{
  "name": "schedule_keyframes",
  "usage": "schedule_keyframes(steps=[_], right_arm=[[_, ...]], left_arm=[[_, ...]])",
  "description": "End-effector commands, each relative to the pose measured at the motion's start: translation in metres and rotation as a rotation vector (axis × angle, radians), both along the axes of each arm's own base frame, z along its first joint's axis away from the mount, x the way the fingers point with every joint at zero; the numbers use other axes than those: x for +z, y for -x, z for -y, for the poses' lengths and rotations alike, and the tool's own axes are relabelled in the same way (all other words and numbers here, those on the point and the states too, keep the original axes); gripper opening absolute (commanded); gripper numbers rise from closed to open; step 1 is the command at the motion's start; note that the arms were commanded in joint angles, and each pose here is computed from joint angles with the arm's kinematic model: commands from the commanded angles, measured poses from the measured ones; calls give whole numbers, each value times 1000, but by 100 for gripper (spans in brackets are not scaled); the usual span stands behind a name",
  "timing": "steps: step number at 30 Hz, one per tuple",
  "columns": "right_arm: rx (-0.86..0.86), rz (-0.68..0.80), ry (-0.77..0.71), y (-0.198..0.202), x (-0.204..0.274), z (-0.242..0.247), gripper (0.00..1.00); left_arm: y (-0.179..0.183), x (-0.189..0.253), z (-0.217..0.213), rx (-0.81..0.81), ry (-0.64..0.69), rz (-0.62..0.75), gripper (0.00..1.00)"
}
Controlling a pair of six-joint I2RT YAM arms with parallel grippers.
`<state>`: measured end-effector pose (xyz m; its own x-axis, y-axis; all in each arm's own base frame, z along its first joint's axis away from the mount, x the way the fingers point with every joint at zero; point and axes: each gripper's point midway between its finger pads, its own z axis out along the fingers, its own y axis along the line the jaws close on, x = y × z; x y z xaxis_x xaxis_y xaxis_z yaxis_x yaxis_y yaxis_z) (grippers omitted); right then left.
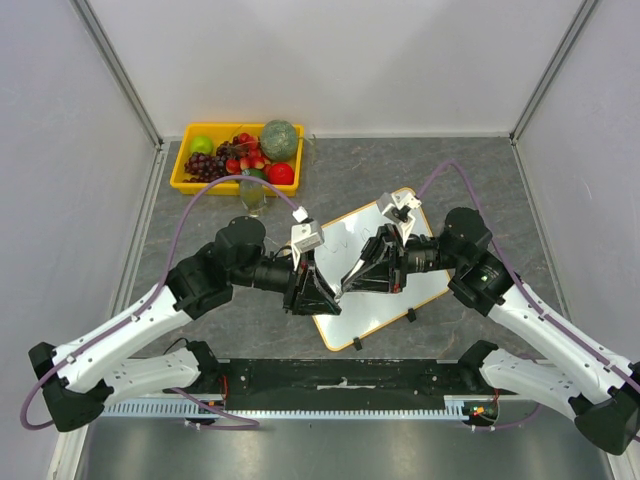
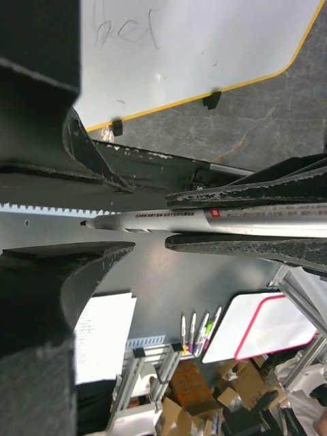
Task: Write a sentence on the whiteboard
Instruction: Pass from the left arm to the right
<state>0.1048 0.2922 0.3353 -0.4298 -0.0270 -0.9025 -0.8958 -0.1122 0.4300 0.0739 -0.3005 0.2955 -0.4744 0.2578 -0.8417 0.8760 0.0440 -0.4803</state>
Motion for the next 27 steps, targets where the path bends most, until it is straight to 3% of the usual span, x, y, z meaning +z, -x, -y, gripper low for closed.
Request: schedule_keyframes(steps=[1, 3, 8, 15, 21, 27], right_arm=[[-47, -12, 22, -7, -5, 1, 0], [-100, -12, 42, -17, -11, 1, 0], [-341, -50, 148, -67, -46, 17, 0], [-629, -128, 182, -128, -74, 70, 0], [-700, -133, 188, -138, -81, 85, 0], [-722, -122, 185, -138, -81, 88, 0]], left_arm=[[-12, 6, 1, 72, 4, 31, 52], [-32, -3, -5, 212, -38, 31, 65], [-75, -50, -44, 597, -252, -40, 78], [-93, -92, -77, 843, -314, -201, 87], [-105, -138, -73, 767, -180, -363, 88], [-109, -129, -47, 600, 21, -296, 85]])
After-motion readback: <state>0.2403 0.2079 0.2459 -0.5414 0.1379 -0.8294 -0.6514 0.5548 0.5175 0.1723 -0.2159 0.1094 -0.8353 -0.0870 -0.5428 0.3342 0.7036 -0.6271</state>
